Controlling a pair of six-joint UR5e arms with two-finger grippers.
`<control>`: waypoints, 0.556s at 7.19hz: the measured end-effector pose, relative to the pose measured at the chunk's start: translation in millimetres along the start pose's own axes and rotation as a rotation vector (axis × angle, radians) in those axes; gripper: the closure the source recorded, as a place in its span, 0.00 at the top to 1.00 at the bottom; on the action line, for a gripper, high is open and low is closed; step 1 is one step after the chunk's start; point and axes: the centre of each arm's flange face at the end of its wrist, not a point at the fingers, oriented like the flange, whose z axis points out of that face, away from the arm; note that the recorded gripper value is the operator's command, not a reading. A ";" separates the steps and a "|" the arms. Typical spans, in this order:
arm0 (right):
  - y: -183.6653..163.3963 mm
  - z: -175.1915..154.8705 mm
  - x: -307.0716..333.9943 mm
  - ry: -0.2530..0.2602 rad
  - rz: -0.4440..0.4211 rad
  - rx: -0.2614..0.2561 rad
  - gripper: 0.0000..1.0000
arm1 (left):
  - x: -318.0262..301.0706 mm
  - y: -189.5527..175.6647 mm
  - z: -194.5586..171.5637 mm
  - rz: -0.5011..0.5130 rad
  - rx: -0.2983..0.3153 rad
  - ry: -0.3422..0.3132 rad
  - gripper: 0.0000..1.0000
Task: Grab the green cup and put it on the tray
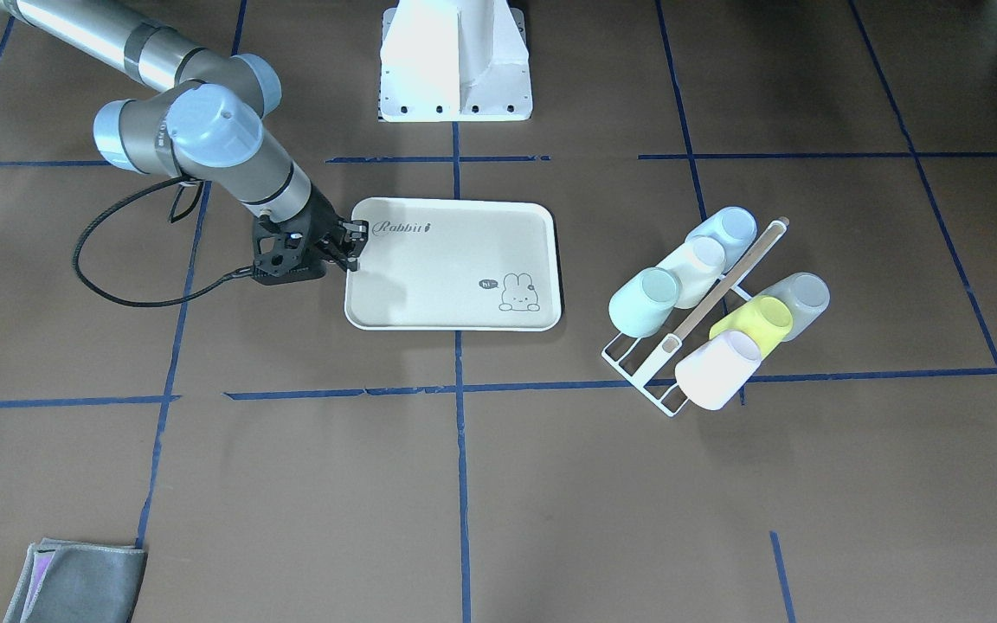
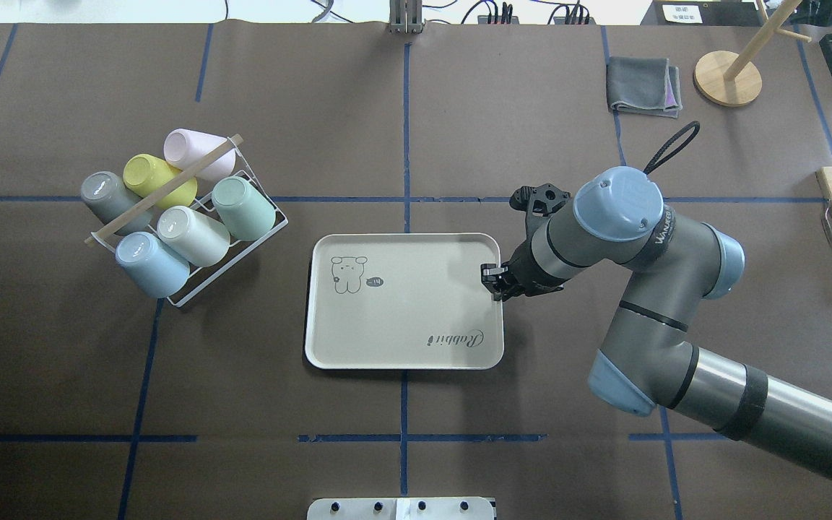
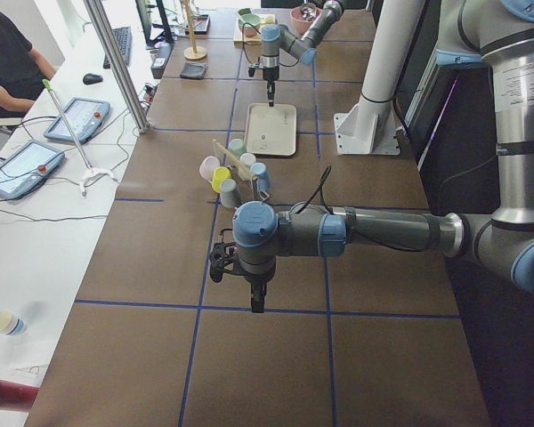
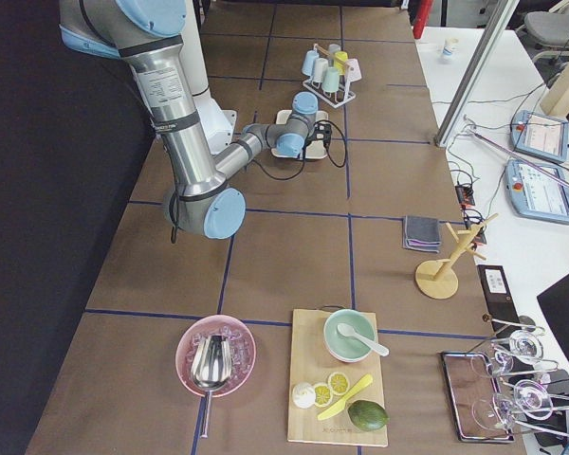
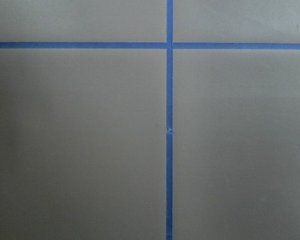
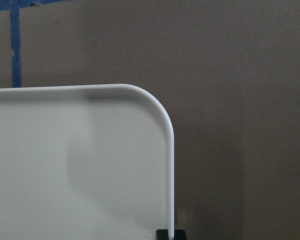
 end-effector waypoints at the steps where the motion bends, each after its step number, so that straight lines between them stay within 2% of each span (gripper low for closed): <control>1: 2.5 2.1 -2.7 0.002 -0.003 -0.001 0.07 | 0.3 0.0 -0.2 0.000 0.001 0.000 1.00; 2: 3.5 2.8 -3.0 0.003 -0.005 -0.004 0.41 | 0.5 -0.1 -0.4 0.001 0.001 0.001 1.00; 3: 4.3 1.6 -2.6 0.001 -0.007 -0.008 0.99 | 0.6 -0.1 -0.5 0.002 0.002 0.001 1.00; 4: 5.7 -3.3 -3.1 -0.006 -0.008 -0.011 1.00 | 2.5 -1.8 -1.1 0.006 0.004 0.001 1.00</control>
